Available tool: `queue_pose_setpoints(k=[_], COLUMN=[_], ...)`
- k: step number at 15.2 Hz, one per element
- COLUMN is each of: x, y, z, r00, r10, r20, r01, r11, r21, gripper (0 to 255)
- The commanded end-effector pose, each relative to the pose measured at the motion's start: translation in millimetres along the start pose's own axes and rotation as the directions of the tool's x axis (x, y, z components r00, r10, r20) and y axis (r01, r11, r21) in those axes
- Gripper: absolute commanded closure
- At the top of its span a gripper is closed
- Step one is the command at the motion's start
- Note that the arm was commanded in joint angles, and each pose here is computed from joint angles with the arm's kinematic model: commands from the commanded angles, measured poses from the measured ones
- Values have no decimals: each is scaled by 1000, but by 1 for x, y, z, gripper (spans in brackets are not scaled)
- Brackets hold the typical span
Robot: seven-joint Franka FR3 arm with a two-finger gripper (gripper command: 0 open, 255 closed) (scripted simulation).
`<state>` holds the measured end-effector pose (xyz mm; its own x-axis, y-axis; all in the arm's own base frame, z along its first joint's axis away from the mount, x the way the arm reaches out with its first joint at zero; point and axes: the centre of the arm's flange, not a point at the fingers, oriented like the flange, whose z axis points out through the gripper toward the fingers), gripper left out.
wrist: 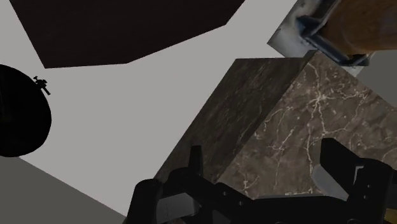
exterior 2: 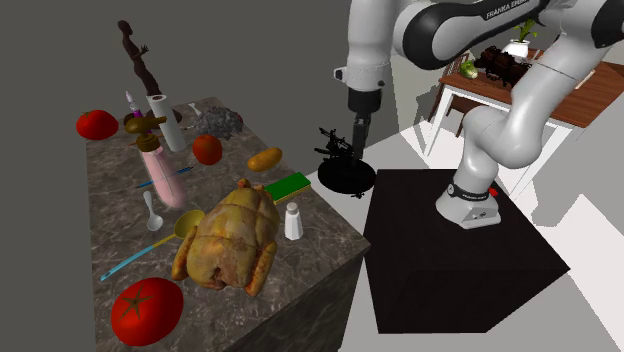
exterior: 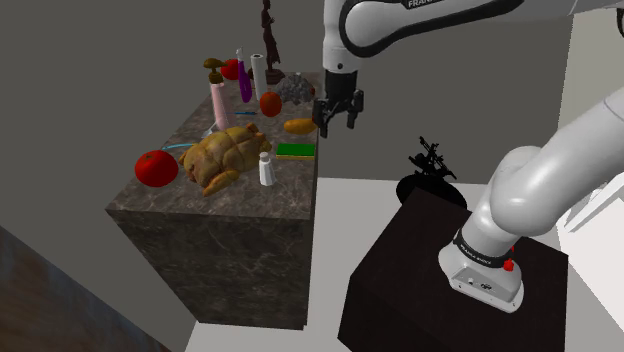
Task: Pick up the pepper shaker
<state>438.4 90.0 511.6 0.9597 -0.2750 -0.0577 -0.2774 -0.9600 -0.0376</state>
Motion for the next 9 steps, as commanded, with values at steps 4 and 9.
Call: queue_pose_setpoints(k=[4,9], x=[38,80], y=[-49,-94], z=[22,40], r00=[999,994], r10=[52,103], r20=[-12,-23], r01=[-52,-103], r11=[999,994], r21=[13,26], gripper=[0,0])
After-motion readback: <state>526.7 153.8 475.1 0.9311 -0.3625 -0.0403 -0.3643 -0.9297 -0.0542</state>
